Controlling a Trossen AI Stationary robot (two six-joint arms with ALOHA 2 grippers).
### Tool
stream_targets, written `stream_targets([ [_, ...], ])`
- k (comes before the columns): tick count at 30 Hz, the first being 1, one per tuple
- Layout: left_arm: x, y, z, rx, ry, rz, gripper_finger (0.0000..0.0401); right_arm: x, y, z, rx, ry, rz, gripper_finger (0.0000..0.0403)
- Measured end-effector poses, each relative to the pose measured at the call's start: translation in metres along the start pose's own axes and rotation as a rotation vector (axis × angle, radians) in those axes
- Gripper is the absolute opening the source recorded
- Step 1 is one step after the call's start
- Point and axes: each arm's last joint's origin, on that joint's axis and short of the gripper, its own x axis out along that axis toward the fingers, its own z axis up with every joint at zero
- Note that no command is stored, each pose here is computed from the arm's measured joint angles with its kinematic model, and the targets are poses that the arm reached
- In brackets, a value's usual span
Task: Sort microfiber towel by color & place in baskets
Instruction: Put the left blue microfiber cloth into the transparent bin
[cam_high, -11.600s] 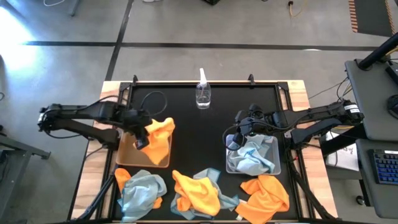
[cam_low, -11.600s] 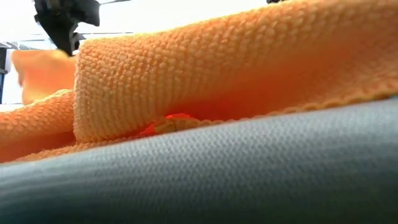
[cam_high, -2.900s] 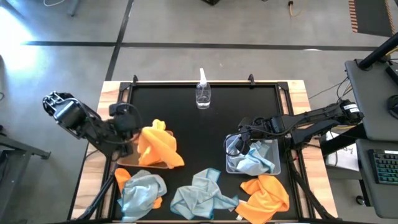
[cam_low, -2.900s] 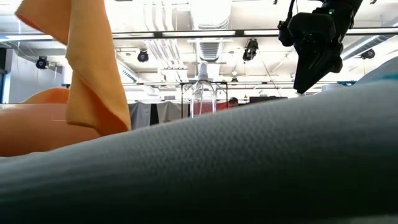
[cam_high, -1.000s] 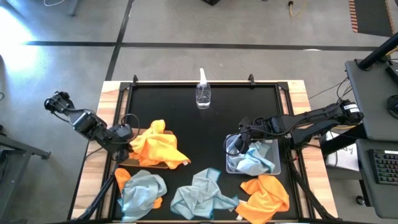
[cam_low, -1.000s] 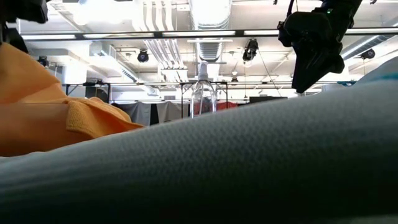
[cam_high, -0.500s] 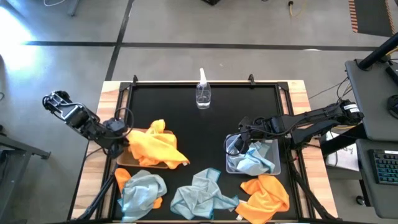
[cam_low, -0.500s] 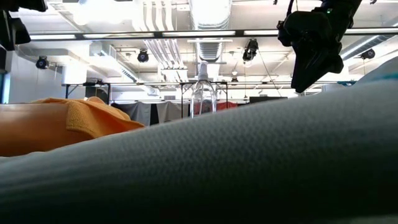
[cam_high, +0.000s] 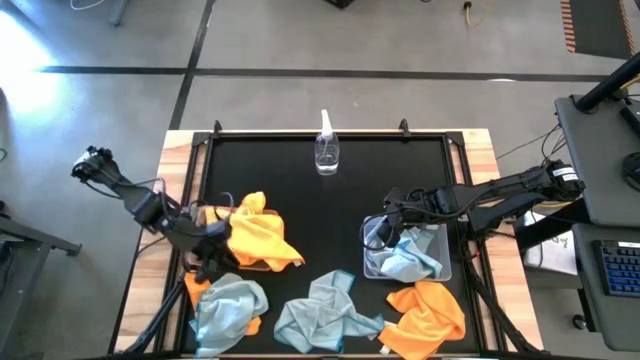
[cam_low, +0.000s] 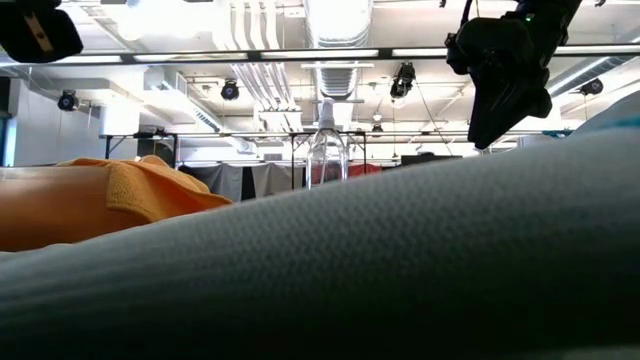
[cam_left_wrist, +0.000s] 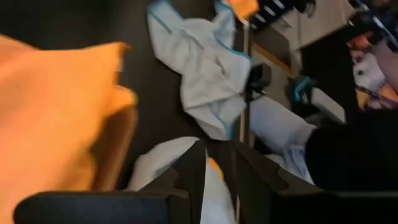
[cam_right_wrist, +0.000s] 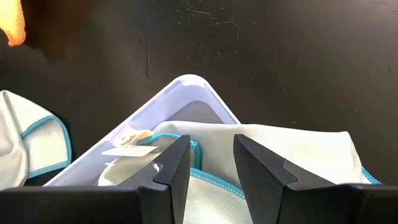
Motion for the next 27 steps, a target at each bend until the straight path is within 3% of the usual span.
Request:
stream_targets([
  [11,0.056,-0.006,-0.01,0.094,0.211,0.102,0.0064,-0.005,0.02,-0.004,-0.046,-0.064,0.121,0.0118],
  [21,0.078,-0.024,-0.017,0.15,0.283,0.117,0.0064,-0.023,0.062,-0.011,-0.072,-0.229,0.428,0.0118],
  [24,0.081,-0.037,-0.016,0.245,0.289,0.079,0.0064,-0.03,0.072,-0.013,-0.107,-0.284,0.51,0.0118],
  [27,0.084,-0.056,-0.013,0.445,0.246,-0.005,0.0064,-0.035,0.079,-0.015,-0.159,-0.323,0.559,0.0118],
])
